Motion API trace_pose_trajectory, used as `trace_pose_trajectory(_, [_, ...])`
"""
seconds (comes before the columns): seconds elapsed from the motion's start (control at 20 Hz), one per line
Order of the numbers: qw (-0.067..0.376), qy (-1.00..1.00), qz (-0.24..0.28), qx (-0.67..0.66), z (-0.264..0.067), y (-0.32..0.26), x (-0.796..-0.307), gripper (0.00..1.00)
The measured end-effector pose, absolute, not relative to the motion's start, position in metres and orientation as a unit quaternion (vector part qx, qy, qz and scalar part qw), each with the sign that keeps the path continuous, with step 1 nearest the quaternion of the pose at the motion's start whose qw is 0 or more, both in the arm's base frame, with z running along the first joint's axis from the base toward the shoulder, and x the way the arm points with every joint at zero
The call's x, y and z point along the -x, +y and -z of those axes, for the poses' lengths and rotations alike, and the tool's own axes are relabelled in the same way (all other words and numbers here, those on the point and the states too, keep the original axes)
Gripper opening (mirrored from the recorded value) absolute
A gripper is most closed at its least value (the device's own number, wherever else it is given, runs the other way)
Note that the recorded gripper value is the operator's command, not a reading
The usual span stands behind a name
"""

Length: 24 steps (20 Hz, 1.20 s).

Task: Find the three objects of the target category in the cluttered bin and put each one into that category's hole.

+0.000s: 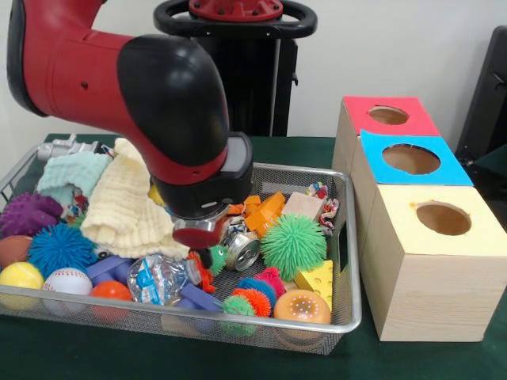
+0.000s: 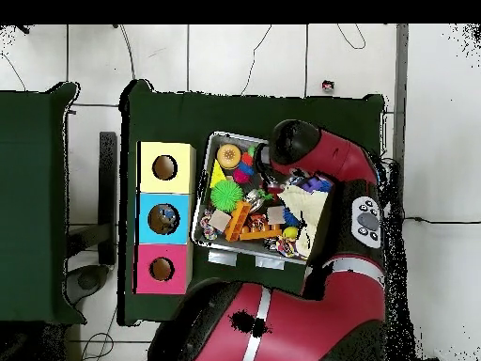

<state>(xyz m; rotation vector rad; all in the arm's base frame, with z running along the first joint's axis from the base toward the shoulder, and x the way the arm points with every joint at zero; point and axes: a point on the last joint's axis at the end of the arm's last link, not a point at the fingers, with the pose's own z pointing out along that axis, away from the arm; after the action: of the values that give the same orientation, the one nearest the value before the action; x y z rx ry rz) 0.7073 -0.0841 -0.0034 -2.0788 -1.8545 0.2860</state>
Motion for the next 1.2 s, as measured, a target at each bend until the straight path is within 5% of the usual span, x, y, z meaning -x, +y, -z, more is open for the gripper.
trace_pose_trajectory(1.2, [0.111, -0.653, -0.059, 0.747, 0.028, -0.133, -0.713, 1.0])
